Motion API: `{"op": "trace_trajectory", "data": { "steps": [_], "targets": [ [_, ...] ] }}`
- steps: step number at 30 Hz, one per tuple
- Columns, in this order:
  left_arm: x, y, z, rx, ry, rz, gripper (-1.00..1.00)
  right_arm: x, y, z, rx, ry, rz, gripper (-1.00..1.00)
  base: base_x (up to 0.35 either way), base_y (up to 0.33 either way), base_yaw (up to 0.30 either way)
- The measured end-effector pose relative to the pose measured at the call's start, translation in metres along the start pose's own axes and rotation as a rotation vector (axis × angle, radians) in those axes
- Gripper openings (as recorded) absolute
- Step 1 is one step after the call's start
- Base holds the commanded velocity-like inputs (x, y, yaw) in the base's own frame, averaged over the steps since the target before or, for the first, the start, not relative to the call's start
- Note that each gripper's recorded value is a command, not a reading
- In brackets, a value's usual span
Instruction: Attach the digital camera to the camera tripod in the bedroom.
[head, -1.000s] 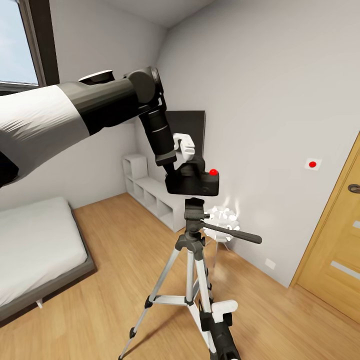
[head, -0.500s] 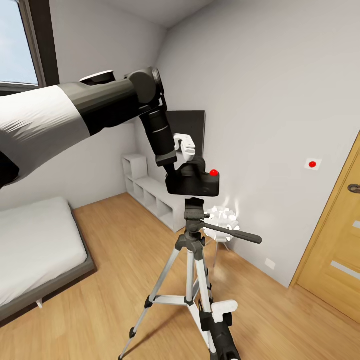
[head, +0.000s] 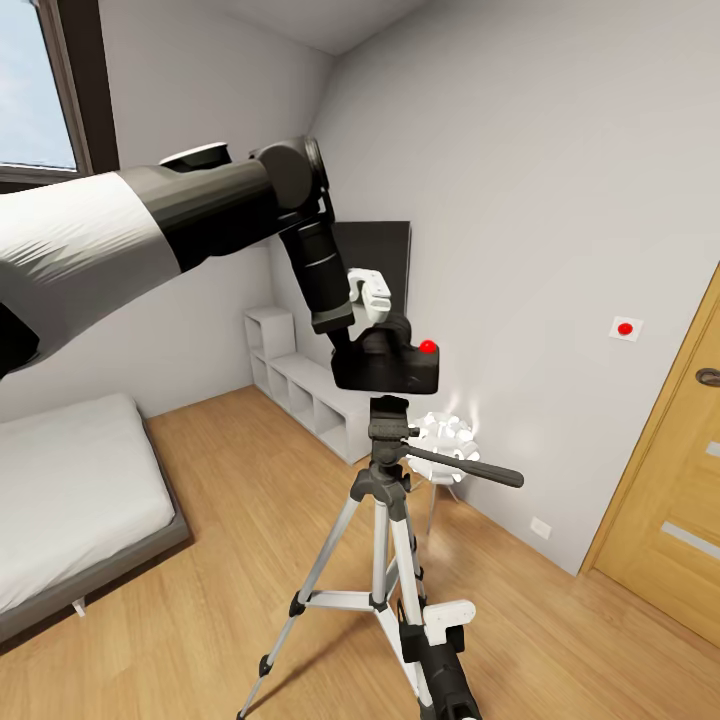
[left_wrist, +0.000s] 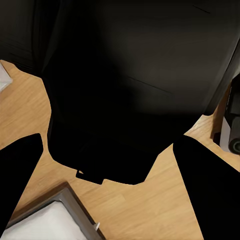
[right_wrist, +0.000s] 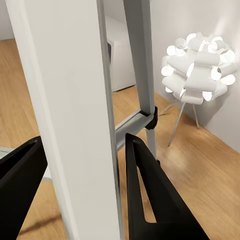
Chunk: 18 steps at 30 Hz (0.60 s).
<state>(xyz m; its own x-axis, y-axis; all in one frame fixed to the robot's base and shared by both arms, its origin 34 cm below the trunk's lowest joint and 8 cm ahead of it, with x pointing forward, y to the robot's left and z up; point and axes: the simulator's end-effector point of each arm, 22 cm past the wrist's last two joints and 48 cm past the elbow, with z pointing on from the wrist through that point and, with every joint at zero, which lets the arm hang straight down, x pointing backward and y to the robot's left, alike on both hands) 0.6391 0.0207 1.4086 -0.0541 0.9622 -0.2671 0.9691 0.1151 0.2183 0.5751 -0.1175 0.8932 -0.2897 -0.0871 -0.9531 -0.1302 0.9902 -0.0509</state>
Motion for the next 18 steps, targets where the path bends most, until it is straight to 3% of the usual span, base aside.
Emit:
{"op": "trace_trajectory", "data": {
  "steps": [18],
  "targets": [
    [-0.0006,-0.0026,0.0058,0.010,0.005,0.003,-1.00,0.0000,0.0000,0.0000,0.000,0.000,0.000,-1.00,0.000,0.000,0.000]
  ]
}}
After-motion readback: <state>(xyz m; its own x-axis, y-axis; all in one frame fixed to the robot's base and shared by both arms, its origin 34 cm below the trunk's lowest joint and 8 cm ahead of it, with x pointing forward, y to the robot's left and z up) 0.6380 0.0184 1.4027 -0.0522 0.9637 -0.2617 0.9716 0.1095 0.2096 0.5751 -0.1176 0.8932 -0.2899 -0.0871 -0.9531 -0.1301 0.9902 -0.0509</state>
